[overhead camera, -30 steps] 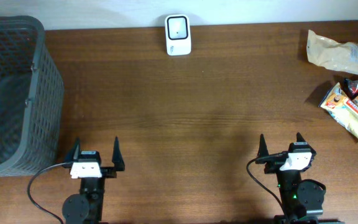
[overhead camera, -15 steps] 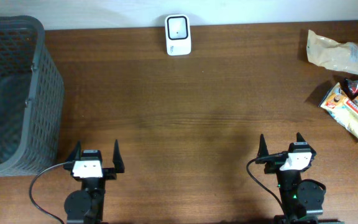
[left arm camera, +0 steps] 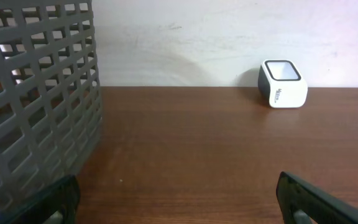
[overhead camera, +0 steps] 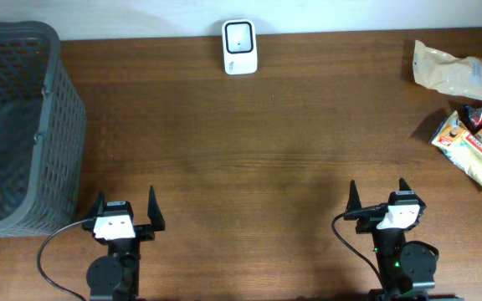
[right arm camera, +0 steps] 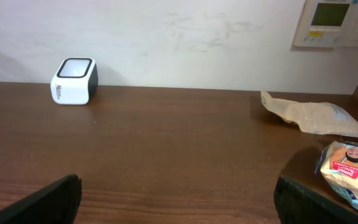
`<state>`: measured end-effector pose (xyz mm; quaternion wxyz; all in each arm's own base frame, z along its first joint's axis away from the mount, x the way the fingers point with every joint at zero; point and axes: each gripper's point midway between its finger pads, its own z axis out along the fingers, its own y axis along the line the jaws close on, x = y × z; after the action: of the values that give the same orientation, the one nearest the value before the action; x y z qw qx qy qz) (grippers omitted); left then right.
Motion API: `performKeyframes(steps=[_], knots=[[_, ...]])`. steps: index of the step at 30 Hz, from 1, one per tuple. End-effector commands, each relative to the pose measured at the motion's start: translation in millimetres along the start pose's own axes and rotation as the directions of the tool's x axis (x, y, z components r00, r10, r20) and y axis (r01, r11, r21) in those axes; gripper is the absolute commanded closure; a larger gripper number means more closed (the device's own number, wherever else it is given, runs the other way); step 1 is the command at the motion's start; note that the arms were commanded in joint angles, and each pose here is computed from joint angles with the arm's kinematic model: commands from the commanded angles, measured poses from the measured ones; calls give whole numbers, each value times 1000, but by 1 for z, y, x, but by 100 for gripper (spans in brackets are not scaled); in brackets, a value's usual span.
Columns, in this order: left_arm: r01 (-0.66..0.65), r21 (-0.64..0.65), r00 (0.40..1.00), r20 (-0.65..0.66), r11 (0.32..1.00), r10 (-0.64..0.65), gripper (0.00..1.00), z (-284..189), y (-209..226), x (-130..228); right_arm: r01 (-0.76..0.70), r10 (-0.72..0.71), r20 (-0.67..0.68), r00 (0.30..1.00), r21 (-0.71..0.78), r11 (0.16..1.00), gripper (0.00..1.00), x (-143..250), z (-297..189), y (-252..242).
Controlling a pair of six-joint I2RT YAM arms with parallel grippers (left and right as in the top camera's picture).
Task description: Scan the item barcode
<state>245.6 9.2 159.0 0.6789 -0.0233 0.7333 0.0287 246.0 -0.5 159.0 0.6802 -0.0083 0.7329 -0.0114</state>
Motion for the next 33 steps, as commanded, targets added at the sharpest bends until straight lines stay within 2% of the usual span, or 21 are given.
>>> performKeyframes(steps=[1,33], knots=[[-25,10,1000,4,1000,25,1,0,-1,1,1,-1,-5,1000,8,1000,2,4,0,-2],[-22,0,1000,0,1000,22,1,0,3,2,1,-1,-5,1000,8,1000,2,4,0,-2]])
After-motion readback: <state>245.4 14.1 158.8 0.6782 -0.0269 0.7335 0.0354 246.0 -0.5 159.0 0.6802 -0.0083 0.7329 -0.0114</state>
